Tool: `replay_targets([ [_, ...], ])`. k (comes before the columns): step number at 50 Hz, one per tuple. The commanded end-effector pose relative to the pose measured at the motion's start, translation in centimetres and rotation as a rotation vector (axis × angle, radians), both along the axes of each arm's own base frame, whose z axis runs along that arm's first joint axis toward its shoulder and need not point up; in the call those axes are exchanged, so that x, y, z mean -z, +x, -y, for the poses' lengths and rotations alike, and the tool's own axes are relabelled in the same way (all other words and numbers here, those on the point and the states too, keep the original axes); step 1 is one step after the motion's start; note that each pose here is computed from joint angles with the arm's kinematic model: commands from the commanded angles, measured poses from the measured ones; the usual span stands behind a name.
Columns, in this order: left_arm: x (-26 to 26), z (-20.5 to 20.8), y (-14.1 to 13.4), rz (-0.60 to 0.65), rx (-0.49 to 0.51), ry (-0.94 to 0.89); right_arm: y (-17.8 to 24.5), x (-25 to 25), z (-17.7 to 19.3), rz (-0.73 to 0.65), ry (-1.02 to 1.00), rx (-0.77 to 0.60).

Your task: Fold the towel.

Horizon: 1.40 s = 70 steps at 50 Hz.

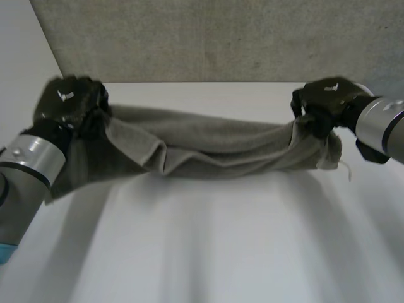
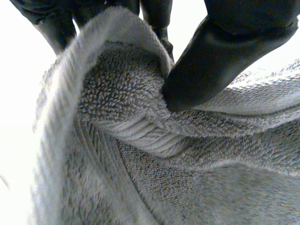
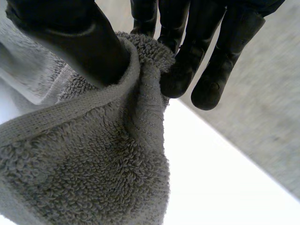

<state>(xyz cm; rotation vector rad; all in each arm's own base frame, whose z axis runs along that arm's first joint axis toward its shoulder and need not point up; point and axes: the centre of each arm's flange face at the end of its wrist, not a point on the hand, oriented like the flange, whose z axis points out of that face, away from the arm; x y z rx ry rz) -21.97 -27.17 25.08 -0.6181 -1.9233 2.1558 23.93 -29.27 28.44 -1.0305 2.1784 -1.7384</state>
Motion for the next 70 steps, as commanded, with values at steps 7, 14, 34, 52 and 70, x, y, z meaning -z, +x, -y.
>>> replay_targets([
  [7, 9.7, 0.5, -0.4, 0.043, 0.084, 0.433, 0.5, 5.7, -1.3, -0.278, 0.186, -0.137],
  [14, 5.7, 4.2, -1.6, -0.029, 0.112, 0.36, 3.2, 3.1, 1.8, -0.22, -0.035, -0.16],
  [34, -10.0, 10.6, -2.7, -0.492, 0.154, -0.07, 5.2, -5.5, 6.4, 0.288, -0.544, -0.017],
  [52, 11.9, 5.8, -2.8, -0.268, 0.171, 0.432, 3.6, 11.5, 0.6, -0.16, -0.082, -0.102],
  [70, 9.2, 5.6, 0.4, -0.166, 0.136, 0.438, 2.3, 9.7, 0.1, -0.159, -0.046, -0.083],
])
